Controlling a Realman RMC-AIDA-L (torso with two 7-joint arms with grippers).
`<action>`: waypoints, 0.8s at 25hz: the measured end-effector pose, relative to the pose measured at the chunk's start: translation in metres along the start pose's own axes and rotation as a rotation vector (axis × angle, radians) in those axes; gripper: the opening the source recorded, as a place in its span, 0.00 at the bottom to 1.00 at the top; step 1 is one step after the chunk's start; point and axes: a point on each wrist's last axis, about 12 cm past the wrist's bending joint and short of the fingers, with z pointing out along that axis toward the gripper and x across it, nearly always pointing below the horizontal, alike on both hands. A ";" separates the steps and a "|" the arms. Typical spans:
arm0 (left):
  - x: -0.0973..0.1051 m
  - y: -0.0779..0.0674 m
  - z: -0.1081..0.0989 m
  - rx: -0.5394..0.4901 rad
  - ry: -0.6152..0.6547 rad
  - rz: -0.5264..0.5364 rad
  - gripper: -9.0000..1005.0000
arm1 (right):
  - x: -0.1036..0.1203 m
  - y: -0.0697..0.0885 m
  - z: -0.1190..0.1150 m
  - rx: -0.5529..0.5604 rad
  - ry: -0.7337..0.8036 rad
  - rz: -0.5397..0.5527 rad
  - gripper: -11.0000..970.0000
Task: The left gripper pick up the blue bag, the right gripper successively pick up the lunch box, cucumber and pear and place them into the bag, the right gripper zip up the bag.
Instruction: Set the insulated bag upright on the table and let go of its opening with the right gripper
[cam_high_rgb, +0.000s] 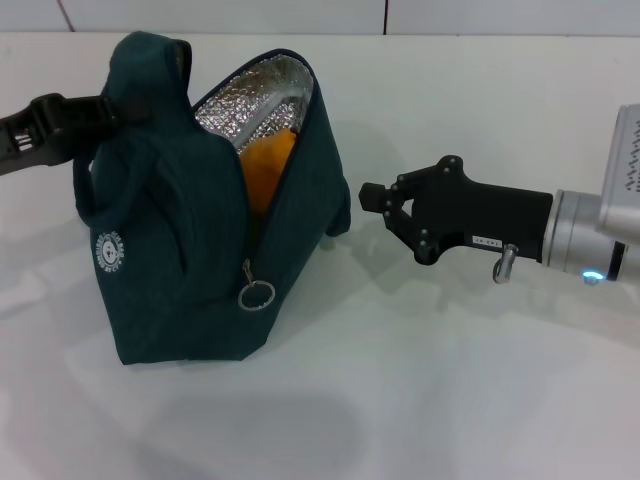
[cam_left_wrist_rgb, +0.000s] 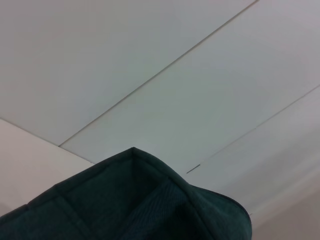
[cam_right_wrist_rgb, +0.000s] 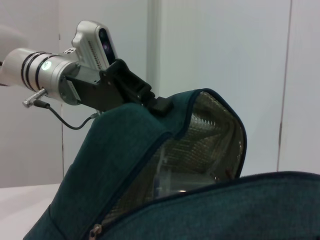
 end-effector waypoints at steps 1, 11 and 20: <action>0.000 0.000 0.000 0.000 0.001 0.000 0.05 | 0.000 0.000 0.000 0.002 -0.002 0.004 0.01; 0.002 0.000 -0.005 0.002 -0.001 -0.004 0.05 | -0.004 -0.006 -0.009 0.006 -0.027 0.110 0.09; 0.001 -0.001 -0.004 0.005 -0.001 -0.002 0.05 | -0.003 -0.002 0.000 -0.064 0.039 0.099 0.43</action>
